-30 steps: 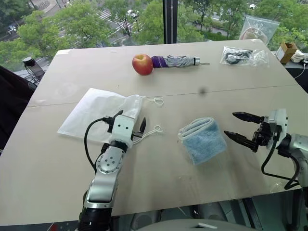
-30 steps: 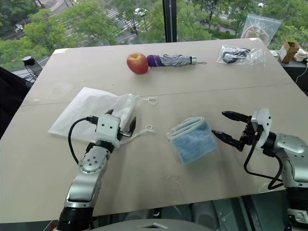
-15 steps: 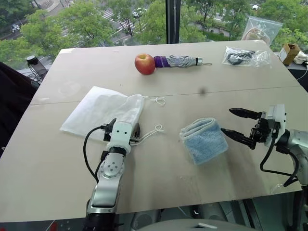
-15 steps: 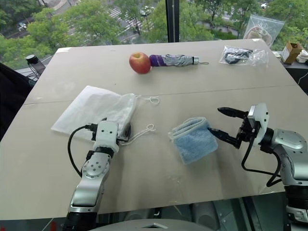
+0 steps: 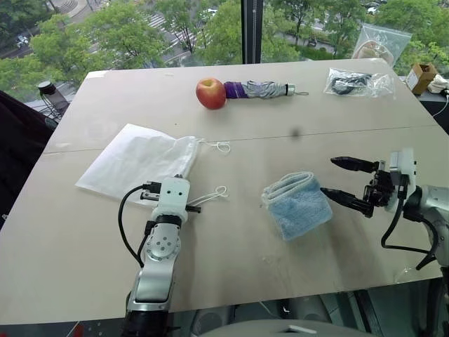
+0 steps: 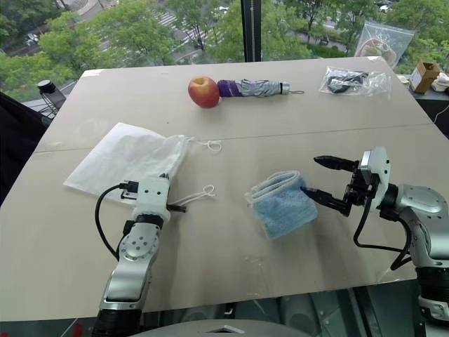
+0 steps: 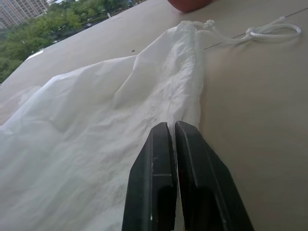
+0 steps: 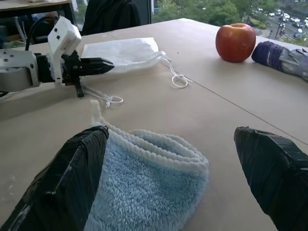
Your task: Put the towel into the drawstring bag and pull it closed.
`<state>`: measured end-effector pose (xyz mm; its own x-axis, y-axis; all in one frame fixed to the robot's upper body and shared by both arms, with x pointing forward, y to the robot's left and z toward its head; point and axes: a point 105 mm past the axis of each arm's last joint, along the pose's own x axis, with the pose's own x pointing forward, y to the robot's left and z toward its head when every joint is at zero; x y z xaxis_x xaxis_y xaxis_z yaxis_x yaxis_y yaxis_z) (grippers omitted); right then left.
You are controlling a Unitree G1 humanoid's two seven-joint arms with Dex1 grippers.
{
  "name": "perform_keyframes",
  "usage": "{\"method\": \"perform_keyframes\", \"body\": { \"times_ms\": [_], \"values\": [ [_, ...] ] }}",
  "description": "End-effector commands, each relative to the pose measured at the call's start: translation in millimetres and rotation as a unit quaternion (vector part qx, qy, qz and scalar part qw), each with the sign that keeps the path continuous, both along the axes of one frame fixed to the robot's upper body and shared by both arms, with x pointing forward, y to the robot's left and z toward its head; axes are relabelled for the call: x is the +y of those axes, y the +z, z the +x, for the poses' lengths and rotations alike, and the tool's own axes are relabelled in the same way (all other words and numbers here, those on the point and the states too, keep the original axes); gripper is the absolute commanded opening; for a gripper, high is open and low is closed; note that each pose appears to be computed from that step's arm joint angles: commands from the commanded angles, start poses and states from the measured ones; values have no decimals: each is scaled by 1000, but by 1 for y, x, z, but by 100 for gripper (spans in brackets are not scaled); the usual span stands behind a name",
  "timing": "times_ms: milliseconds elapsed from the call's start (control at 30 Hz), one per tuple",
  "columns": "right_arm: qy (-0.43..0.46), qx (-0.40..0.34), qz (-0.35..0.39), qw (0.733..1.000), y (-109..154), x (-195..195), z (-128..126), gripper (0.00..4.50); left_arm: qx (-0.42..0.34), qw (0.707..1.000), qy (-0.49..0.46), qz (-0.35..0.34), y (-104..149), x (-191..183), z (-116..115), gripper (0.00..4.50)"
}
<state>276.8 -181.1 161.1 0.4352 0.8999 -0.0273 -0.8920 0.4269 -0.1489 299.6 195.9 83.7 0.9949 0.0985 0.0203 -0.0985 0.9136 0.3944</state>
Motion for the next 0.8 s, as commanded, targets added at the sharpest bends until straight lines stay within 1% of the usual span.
{"method": "perform_keyframes", "body": {
  "times_ms": [33, 100, 167, 200, 267, 300, 433, 667, 800],
  "values": [
    [21, -24, -2, 1000, 12, 6, -3, 450, -18, 1000, 15, 10, 8, 7, -2, 7],
    [22, -24, -3, 999, 11, 7, -2, 450, -12, 1000, 14, 5, 6, 6, -3, 7],
    [23, -24, -3, 999, 11, 7, -2, 450, -5, 1000, -12, -11, 5, 0, -5, 7],
    [23, -24, -2, 999, 11, 7, -1, 450, -8, 1000, -23, -14, 7, -3, -6, 45],
    [23, -23, -3, 999, 10, 7, -1, 450, -19, 1000, -23, 3, 12, -3, -7, 78],
    [23, -23, -3, 999, 10, 7, -1, 450, -22, 1000, -16, 15, 13, -1, -6, 134],
    [24, -22, -3, 999, 8, 8, -1, 450, -16, 1000, 4, 16, 10, 8, -4, 308],
    [27, -26, -1, 999, 10, 10, -2, 450, -9, 1000, 16, 17, 9, 16, -1, 308],
    [27, -26, 0, 999, 10, 10, -2, 450, -7, 999, 31, 3, 9, 22, 0, 308]
  ]
}}
